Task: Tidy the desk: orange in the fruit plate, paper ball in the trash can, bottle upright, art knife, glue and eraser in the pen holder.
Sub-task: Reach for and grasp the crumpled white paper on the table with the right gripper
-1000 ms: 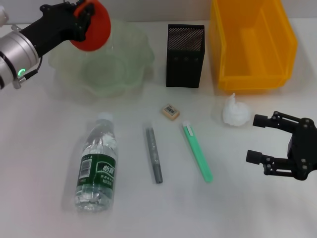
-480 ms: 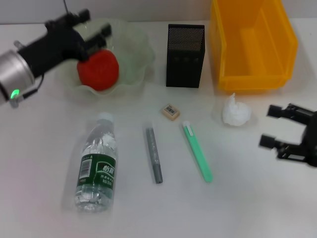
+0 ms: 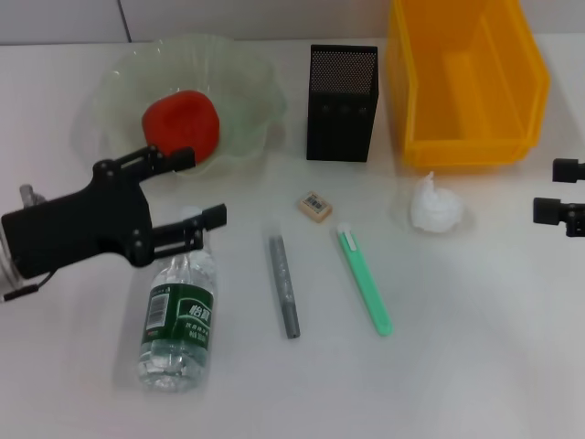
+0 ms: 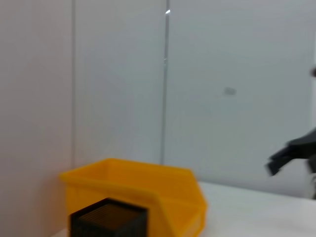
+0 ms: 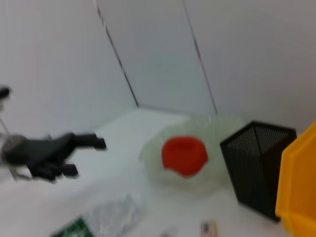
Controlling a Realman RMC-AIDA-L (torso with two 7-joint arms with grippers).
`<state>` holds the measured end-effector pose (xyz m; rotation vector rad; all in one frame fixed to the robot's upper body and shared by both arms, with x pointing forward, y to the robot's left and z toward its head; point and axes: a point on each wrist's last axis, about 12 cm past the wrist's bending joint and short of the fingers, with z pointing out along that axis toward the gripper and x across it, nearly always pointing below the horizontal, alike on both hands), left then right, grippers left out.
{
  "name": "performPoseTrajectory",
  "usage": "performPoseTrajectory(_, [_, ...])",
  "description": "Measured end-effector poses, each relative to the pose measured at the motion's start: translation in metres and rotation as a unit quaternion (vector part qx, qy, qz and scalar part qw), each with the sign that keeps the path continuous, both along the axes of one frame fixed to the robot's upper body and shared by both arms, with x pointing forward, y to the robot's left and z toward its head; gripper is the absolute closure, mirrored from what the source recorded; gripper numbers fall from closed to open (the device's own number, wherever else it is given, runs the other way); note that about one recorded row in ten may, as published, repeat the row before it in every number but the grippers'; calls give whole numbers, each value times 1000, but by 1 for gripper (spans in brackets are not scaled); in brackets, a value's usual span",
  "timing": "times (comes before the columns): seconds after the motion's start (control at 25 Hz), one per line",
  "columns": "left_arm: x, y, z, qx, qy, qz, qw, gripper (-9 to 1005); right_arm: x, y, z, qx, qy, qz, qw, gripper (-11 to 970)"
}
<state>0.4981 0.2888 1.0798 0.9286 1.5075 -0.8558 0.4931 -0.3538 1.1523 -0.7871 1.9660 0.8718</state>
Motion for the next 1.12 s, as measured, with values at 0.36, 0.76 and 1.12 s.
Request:
performPoseTrajectory(0.36, [-6,-1,-4,1,10,-8,1000,183,38,54,53,-244,135,4,960,130])
performPoseTrajectory(0.76, [-5,-5,-5,7,10,-20,1000,183,77,105,48,-314,174,-35,933,131])
performPoseTrajectory(1.12, [-4,-5,-6,13,6,-18,1000,184,96,109,25,-279,178,-81,940,141])
